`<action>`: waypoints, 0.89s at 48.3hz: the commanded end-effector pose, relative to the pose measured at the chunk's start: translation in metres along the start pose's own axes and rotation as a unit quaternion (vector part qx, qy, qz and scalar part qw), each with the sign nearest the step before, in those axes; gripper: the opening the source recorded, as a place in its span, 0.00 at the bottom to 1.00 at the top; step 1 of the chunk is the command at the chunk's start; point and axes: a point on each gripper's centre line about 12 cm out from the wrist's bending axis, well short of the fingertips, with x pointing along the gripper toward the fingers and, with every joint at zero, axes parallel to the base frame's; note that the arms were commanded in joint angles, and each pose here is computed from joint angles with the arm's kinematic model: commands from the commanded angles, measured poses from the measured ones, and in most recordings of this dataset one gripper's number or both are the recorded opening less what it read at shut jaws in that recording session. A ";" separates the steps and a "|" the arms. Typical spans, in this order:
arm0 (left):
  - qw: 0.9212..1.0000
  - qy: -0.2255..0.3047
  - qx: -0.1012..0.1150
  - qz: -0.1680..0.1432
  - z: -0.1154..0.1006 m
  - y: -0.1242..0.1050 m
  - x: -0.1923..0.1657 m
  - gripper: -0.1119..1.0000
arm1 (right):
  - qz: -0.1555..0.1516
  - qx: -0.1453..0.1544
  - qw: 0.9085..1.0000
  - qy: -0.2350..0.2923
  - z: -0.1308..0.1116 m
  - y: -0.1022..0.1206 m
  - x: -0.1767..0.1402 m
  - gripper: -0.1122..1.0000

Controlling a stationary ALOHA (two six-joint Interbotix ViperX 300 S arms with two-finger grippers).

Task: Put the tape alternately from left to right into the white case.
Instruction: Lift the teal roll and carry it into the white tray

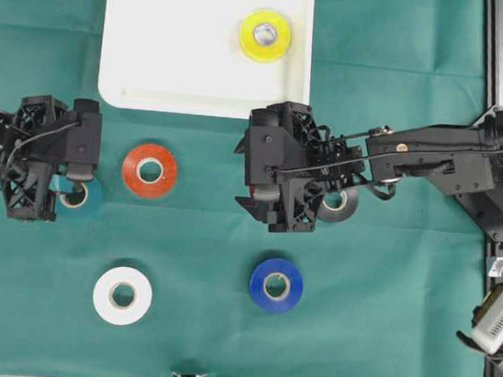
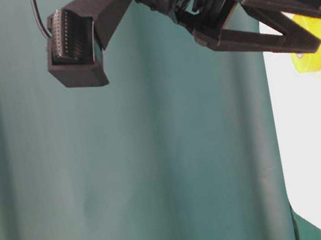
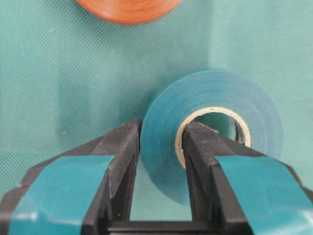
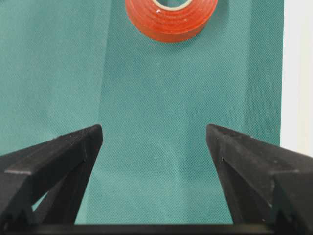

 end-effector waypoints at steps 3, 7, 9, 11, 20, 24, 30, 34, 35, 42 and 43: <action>0.999 -0.039 0.011 -0.016 0.018 -0.012 -0.021 0.32 | 0.006 0.000 1.000 -0.021 0.011 0.003 -0.009 0.76; 0.999 -0.047 0.015 -0.021 0.019 -0.015 -0.029 0.32 | 0.006 0.000 1.000 -0.021 0.011 0.003 -0.009 0.76; 0.998 -0.050 0.016 -0.023 0.019 -0.016 -0.031 0.32 | 0.006 0.000 1.000 -0.021 0.011 0.003 -0.009 0.76; 0.998 -0.052 0.016 -0.023 0.020 -0.016 -0.034 0.32 | 0.006 0.000 1.000 -0.021 0.011 0.003 -0.009 0.76; 0.998 -0.061 0.017 -0.024 0.024 -0.016 -0.038 0.32 | 0.006 0.000 1.000 -0.021 0.011 0.003 -0.009 0.76; 0.997 -0.071 0.011 -0.021 0.031 -0.012 -0.039 0.32 | 0.006 0.000 1.000 -0.022 0.011 0.003 -0.009 0.76; 0.996 -0.083 0.000 -0.013 0.041 -0.004 -0.041 0.32 | 0.006 0.000 1.000 -0.022 0.011 0.003 -0.009 0.76; 0.996 -0.090 -0.008 -0.003 0.047 0.006 -0.043 0.32 | 0.006 0.000 1.000 -0.021 0.011 0.003 -0.009 0.76; 0.996 -0.092 -0.009 0.000 0.049 0.009 -0.043 0.32 | 0.006 0.000 1.000 -0.021 0.011 0.003 -0.009 0.76; 0.994 -0.106 -0.011 0.024 0.058 0.032 -0.047 0.32 | 0.006 0.000 1.000 -0.021 0.011 0.003 -0.009 0.76; 0.994 -0.107 -0.011 0.028 0.059 0.036 -0.047 0.32 | 0.006 0.000 1.000 -0.021 0.011 0.003 -0.009 0.76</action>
